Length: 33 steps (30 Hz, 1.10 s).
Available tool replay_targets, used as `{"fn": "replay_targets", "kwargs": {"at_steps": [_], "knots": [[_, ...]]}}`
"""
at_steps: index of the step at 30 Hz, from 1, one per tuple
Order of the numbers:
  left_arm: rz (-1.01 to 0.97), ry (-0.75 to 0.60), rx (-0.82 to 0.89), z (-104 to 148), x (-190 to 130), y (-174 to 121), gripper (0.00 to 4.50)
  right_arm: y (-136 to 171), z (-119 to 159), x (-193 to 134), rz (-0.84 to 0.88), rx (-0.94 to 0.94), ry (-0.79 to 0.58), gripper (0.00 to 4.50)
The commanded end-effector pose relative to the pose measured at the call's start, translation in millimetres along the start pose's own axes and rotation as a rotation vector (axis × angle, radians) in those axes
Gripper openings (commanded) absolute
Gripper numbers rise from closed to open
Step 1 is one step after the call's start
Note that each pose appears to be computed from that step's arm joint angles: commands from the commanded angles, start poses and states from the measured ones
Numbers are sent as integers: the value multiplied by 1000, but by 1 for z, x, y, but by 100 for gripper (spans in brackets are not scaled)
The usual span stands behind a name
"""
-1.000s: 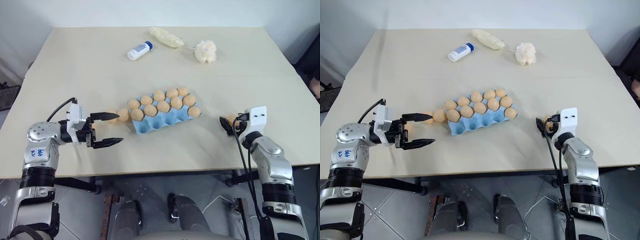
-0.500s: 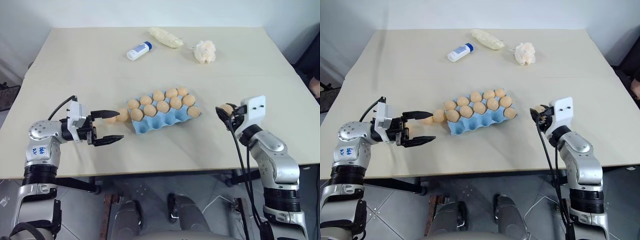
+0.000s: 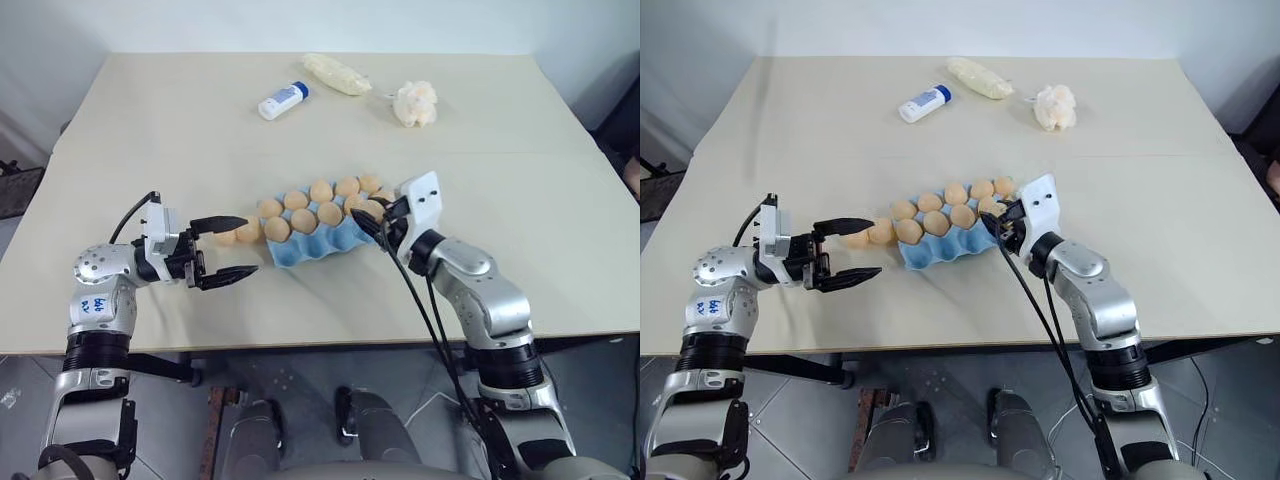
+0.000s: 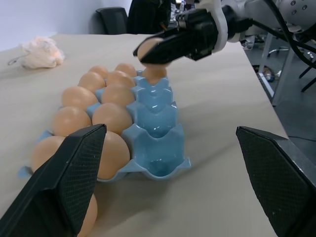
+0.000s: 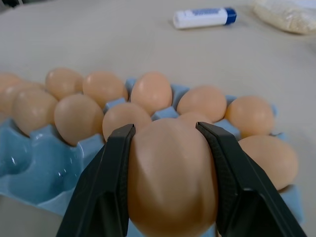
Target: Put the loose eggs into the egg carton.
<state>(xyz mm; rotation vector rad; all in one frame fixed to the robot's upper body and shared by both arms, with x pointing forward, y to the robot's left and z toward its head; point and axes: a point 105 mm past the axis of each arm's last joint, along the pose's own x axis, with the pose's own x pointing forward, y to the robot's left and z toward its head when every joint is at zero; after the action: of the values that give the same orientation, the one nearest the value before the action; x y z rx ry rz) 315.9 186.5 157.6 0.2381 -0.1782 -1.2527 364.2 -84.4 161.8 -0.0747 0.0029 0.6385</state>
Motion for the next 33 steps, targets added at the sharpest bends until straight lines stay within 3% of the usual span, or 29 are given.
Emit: {"fn": "replay_targets", "kwargs": {"at_steps": [1, 5, 13, 21, 28, 33], "knots": [[73, 4, 69, 14, -9, 1, 450, 4, 13, 2, 22, -45, -52, 162], [153, 36, 66, 13, -24, -10, 450, 3, 8, 3, 27, -51, -36, 162], [261, 42, 36, 16, -35, -31, 450, 5, 3, 9, 76, -68, -21, 436], [354, 49, 28, 18, -43, -35, 450, 2, 12, 5, 114, -87, -38, 444], [593, 50, 51, 27, -62, -27, 450, 1, 35, -32, 309, -108, -78, 444], [779, 55, 23, 25, -75, -21, 450, -4, 35, -57, 440, -158, -60, 444]]}}
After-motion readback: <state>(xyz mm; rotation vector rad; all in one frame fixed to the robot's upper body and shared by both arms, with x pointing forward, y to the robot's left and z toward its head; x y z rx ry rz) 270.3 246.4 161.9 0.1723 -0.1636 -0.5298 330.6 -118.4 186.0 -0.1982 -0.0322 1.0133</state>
